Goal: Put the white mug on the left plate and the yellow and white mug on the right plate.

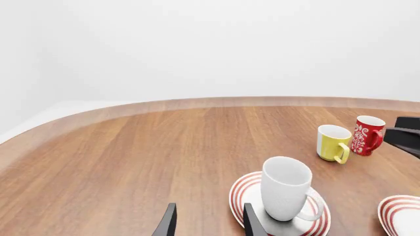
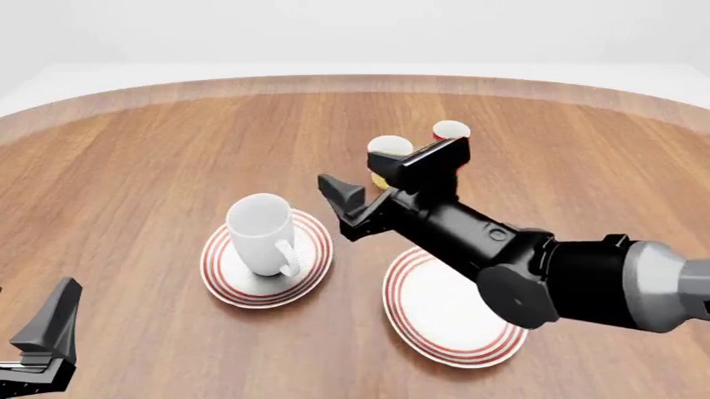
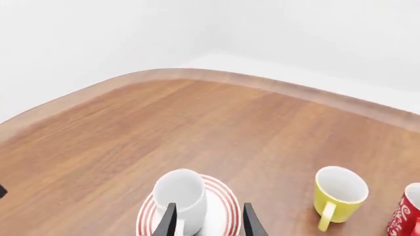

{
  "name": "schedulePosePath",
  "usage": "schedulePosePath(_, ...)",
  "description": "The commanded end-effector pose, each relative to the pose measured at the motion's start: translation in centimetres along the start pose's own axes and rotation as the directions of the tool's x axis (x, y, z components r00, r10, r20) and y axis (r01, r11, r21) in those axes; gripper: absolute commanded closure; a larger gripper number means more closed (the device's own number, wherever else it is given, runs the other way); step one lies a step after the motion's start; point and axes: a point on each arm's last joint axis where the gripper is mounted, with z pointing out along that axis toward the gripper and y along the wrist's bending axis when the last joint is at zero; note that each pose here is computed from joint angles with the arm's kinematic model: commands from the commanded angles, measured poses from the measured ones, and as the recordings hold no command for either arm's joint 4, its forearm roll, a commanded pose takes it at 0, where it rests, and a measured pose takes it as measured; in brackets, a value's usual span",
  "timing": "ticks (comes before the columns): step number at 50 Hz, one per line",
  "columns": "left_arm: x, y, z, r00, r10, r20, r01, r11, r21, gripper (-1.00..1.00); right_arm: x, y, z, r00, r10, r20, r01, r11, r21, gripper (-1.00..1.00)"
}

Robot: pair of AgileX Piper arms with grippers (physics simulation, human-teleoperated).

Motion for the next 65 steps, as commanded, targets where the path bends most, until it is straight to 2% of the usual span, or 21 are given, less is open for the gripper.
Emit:
schedulePosePath(1, 0.0, 0.0, 0.0, 1.0, 0.0, 0.0, 0.0, 1.0, 0.0, -1.0, -1.8, -1.5, -2.4, 0.998, -0.006, 0.062, 0.003, 0.999, 0.049, -1.0)
schedulePosePath(14, 0.0, 0.0, 0.0, 1.0, 0.0, 0.0, 0.0, 1.0, 0.0, -1.0, -3.4, -3.2, -4.4, 0.993, -0.017, 0.115, 0.004, 0.993, 0.115, -1.0)
schedulePosePath(32, 0.0, 0.0, 0.0, 1.0, 0.0, 0.0, 0.0, 1.0, 0.0, -1.0, -3.6, -6.0, -5.0, 0.992, -0.013, 0.127, -0.014, 0.977, 0.211, -1.0)
schedulePosePath(46, 0.0, 0.0, 0.0, 1.0, 0.0, 0.0, 0.0, 1.0, 0.0, -1.0, -2.8, -7.7, -3.7, 0.995, -0.001, 0.096, -0.024, 0.967, 0.255, -1.0)
schedulePosePath(65, 0.0, 0.0, 0.0, 1.0, 0.0, 0.0, 0.0, 1.0, 0.0, -1.0, -1.8, -8.5, -0.4, 1.0, -0.008, 0.012, 0.005, 0.966, 0.257, -1.0)
